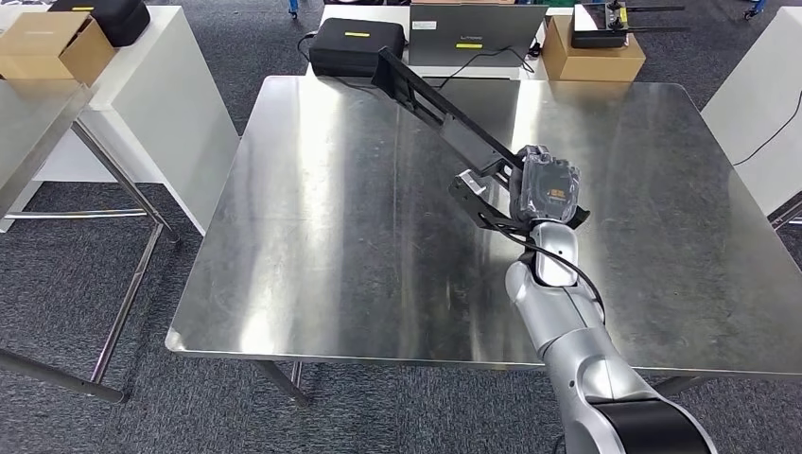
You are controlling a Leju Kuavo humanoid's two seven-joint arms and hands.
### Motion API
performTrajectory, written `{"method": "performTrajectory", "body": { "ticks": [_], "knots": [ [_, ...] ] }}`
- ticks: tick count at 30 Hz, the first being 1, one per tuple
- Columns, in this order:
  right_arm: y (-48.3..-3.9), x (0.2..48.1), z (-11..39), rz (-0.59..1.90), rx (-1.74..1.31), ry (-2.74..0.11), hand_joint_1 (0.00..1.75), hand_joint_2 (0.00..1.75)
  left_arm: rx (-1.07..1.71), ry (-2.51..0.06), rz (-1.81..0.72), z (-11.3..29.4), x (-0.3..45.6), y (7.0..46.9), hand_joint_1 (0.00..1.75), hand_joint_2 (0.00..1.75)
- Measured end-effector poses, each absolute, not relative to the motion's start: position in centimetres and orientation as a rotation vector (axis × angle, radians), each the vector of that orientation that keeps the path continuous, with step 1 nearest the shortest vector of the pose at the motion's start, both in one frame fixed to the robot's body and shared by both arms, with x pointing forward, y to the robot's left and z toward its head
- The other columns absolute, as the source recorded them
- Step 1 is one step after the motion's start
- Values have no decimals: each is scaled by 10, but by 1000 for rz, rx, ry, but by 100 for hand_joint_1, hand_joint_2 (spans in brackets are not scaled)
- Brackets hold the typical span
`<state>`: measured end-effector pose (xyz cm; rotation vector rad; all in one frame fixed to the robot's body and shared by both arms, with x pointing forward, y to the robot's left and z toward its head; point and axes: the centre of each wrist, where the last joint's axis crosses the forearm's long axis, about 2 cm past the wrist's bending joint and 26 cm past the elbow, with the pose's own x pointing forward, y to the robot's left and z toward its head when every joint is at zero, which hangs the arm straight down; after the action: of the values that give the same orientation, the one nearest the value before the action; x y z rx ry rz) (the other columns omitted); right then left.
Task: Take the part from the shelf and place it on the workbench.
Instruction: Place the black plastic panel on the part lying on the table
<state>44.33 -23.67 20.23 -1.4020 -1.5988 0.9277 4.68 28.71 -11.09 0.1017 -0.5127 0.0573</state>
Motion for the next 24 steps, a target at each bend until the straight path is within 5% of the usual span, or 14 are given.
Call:
{"method": "performTrajectory", "body": {
  "ticks": [14,18,22,23,24],
  "knots": [
    [-234,458,212,996,-1415,-1478,175,175,115,-517,91,-111,49,290,0,0],
    [-233,459,211,1003,-1411,-1464,0,0,116,-517,91,-111,49,290,0,175],
    [-229,462,217,1007,-1413,-1445,0,0,119,-522,94,-110,51,291,0,0],
    [-228,463,219,1006,-1414,-1444,0,0,120,-524,95,-110,51,291,0,0],
    [-227,463,220,1005,-1414,-1444,0,0,121,-526,96,-110,51,291,0,44]
  ]
}}
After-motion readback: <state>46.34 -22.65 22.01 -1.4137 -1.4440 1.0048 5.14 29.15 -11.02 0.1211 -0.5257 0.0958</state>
